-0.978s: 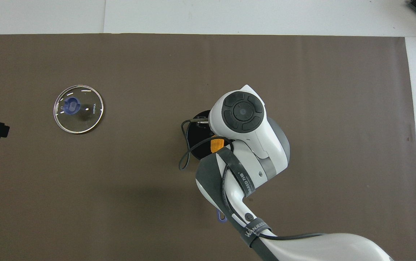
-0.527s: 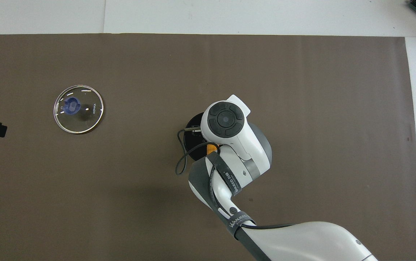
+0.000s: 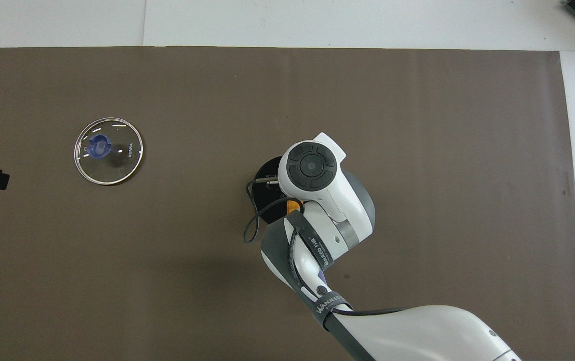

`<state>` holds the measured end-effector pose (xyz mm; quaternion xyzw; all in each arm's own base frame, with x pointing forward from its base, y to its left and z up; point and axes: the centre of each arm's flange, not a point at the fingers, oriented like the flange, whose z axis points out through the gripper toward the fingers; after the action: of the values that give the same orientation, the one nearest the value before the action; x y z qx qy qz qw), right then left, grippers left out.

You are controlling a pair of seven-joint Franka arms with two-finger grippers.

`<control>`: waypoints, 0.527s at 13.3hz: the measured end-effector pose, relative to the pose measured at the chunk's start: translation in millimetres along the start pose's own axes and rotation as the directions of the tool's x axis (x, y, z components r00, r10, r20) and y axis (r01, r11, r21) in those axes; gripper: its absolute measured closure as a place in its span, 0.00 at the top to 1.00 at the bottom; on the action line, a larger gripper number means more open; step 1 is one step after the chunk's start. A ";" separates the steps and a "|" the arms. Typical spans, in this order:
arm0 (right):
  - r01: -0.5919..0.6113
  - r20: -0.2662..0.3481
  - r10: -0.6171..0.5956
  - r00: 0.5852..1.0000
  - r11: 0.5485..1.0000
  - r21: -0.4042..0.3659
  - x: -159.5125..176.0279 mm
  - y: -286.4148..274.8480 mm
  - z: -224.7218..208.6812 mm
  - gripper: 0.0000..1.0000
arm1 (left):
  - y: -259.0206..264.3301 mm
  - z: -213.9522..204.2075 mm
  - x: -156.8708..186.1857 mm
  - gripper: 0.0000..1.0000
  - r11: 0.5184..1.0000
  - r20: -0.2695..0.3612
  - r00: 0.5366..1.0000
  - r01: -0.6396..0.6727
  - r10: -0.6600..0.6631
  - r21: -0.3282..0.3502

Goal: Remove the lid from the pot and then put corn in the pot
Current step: 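Carry the yellow corn over the pot with the right gripper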

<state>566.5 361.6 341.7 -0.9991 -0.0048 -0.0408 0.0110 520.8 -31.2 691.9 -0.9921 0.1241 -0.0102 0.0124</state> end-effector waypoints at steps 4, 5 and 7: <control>-0.006 -0.011 0.006 1.000 1.000 0.013 3.2 0.3 -10.0 1.00 | 0.0 0.0 0.0 1.00 1.000 0.000 1.000 0.000 0.000 0.000; -0.014 -0.017 0.014 1.000 1.000 0.019 5.9 3.8 -21.1 1.00 | 0.0 0.0 0.0 1.00 1.000 0.000 1.000 0.000 0.000 0.000; -0.051 -0.031 0.052 0.998 0.998 0.031 16.4 25.0 -55.8 1.00 | -0.1 0.0 0.0 1.00 1.000 0.000 1.000 0.000 0.000 0.000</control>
<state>578.5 335.4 398.2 -0.9978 0.0203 -0.0562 0.0271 520.8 -31.0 691.9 -0.9922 0.1240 -0.0101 0.0124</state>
